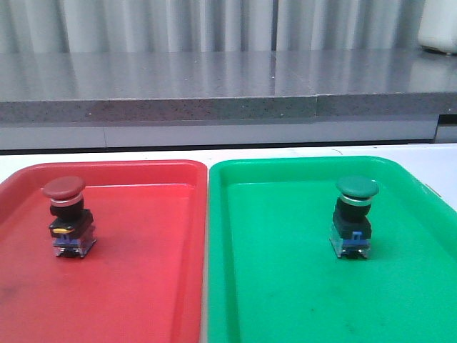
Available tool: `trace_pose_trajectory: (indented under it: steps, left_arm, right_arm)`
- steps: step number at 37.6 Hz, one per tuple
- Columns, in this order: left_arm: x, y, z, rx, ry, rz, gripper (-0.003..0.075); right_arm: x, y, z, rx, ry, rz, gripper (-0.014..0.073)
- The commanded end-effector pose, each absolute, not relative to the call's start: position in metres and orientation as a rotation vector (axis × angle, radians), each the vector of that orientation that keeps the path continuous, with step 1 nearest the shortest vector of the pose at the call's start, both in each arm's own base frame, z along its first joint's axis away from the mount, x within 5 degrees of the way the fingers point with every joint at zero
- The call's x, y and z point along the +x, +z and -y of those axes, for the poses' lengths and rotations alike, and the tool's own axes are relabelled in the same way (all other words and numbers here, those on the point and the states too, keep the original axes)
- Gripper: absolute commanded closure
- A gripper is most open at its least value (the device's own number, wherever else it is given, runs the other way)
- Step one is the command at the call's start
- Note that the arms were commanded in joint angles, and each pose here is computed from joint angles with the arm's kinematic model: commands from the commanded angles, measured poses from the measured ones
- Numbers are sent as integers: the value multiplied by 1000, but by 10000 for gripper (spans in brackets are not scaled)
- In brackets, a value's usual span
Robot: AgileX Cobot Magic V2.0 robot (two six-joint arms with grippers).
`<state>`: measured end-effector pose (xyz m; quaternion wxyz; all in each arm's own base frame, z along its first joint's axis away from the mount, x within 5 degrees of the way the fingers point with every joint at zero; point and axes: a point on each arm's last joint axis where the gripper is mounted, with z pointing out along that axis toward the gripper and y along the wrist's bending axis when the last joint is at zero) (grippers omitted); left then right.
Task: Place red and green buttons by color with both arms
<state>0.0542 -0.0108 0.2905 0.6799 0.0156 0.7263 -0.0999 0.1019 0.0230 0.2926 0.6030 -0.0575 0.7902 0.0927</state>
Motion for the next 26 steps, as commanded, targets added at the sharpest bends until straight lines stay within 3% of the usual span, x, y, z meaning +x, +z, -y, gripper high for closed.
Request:
trace_pose_trajectory:
  steps: [1, 10, 26]
  left_arm:
    - [54, 307, 10, 17, -230, -1526, 740]
    - [54, 307, 10, 17, -230, -1526, 740]
    - [54, 307, 10, 17, -230, -1526, 740]
  right_arm:
    - [84, 297, -18, -136, 192, -1688, 664]
    - [52, 300, -11, -122, 202, -1506, 664]
    - [51, 300, -11, -121, 203, -1497, 664]
